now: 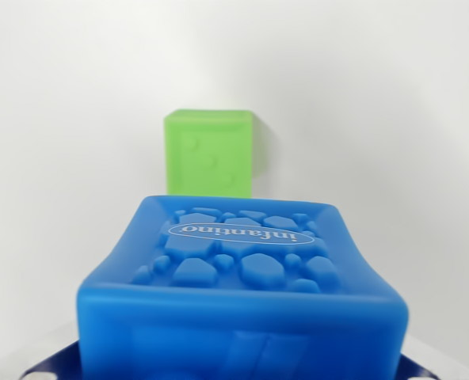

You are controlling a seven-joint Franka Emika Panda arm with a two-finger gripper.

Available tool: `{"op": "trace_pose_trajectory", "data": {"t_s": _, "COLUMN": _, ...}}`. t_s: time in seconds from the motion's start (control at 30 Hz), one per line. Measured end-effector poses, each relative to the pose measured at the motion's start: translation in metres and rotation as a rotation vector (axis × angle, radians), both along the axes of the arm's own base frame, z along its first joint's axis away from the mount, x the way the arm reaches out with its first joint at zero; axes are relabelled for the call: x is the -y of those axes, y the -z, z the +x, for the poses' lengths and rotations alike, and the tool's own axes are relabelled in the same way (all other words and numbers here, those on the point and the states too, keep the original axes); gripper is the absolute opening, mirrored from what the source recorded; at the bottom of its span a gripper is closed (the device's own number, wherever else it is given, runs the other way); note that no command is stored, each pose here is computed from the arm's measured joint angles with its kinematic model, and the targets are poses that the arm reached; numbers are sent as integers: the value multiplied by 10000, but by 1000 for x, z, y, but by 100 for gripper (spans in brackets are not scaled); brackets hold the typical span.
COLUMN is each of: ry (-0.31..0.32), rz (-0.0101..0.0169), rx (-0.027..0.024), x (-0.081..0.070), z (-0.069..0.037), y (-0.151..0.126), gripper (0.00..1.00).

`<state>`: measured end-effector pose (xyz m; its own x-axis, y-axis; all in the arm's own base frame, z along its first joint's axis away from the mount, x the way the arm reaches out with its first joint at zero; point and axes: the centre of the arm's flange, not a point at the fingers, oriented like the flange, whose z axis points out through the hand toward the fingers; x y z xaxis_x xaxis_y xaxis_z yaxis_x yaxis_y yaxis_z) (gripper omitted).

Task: Stack cube

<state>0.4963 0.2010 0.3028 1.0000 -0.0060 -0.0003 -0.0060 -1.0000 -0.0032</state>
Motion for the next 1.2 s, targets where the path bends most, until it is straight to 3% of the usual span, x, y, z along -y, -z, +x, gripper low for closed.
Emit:
{"op": "trace_pose_trajectory", "data": {"t_s": 0.4, "ry": -68, "rz": 1, "rx": -1, "x": -17, "z": -6, "y": -3, "gripper": 0}}
{"op": "trace_pose_trajectory", "data": {"t_s": 0.67, "ry": -60, "rz": -22, "rx": -74, "x": -17, "z": -5, "y": 28, "gripper": 0}}
{"op": "trace_pose_trajectory", "data": {"t_s": 0.87, "ry": -62, "rz": -14, "rx": -49, "x": -17, "z": -5, "y": 44, "gripper": 0}}
{"op": "trace_pose_trajectory", "data": {"t_s": 1.2, "ry": -53, "rz": -20, "rx": -62, "x": -17, "z": -5, "y": 71, "gripper": 0}}
